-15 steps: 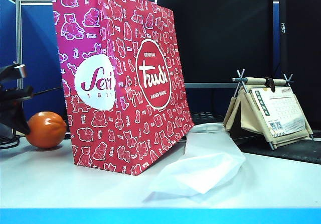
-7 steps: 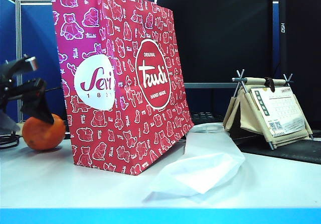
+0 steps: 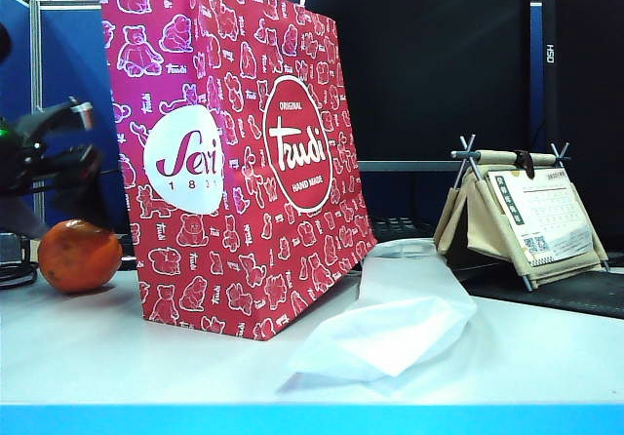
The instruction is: Open the paper bag and put two oranges into the paper bag.
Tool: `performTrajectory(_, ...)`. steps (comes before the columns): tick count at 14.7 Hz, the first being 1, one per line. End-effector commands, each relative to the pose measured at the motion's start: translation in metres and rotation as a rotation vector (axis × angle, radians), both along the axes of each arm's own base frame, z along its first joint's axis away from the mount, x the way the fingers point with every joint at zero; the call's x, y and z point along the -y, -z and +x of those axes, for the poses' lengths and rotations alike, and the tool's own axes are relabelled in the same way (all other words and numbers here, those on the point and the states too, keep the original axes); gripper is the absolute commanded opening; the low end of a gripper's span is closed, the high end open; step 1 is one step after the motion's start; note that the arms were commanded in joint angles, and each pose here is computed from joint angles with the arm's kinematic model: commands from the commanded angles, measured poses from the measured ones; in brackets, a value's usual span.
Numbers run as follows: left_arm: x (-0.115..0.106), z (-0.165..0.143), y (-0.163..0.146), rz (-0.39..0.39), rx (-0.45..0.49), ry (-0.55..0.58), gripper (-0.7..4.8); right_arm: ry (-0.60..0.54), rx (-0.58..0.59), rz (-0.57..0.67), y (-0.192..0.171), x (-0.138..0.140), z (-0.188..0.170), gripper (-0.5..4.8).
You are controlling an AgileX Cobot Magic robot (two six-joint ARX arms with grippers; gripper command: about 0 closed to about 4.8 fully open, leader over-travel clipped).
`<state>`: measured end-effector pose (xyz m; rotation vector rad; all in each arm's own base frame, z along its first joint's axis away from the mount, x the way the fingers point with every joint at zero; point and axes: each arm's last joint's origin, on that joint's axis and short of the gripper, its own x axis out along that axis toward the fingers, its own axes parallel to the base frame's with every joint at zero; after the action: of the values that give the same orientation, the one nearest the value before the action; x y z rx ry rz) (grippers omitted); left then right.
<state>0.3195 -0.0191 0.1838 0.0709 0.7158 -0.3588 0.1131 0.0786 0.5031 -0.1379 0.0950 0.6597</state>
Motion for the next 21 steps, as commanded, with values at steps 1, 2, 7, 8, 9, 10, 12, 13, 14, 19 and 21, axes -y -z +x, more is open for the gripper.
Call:
performTrajectory(1, -0.003, 0.001, -0.015, 0.234, -0.089, 0.109, 4.79, 0.008, 0.022, 0.015, -0.003, 0.001, -0.001, 1.02)
performTrajectory(2, -0.003, 0.002, -0.02, 0.261, -0.106, 0.139, 4.79, 0.008, 0.022, 0.014, -0.003, 0.001, 0.0, 1.02)
performTrajectory(7, 0.004, 0.014, -0.056, 0.5, -0.01, 0.33, 4.79, 0.018, 0.022, 0.01, -0.003, 0.002, 0.001, 1.02)
performTrajectory(8, 0.006, 0.016, -0.063, 0.505, -0.002, 0.335, 4.79, 0.018, 0.022, 0.01, -0.003, 0.002, 0.001, 1.02)
performTrajectory(9, 0.007, 0.016, -0.067, 0.496, -0.013, 0.333, 4.79, 0.019, 0.024, 0.007, -0.003, 0.002, 0.001, 1.03)
performTrajectory(10, 0.006, 0.015, -0.067, 0.457, -0.038, 0.291, 4.79, 0.022, 0.024, 0.006, -0.003, 0.002, 0.001, 1.02)
performTrajectory(12, 0.008, 0.013, -0.065, 0.128, -0.19, -0.079, 4.79, 0.026, 0.036, -0.012, -0.003, 0.003, 0.003, 1.02)
performTrajectory(13, 0.009, 0.013, -0.065, 0.063, -0.214, -0.162, 4.79, 0.026, 0.039, -0.016, -0.003, 0.003, 0.003, 1.02)
performTrajectory(14, 0.015, 0.012, -0.065, -0.022, -0.24, -0.222, 4.79, 0.024, 0.045, -0.026, -0.003, 0.002, 0.003, 1.02)
performTrajectory(19, 0.054, 0.008, -0.064, -0.084, -0.249, -0.446, 4.79, 0.022, 0.052, -0.042, -0.002, 0.002, 0.003, 1.02)
performTrajectory(21, 0.051, 0.004, -0.055, -0.011, -0.308, -0.541, 4.79, 0.02, 0.051, -0.064, -0.001, 0.003, 0.003, 1.02)
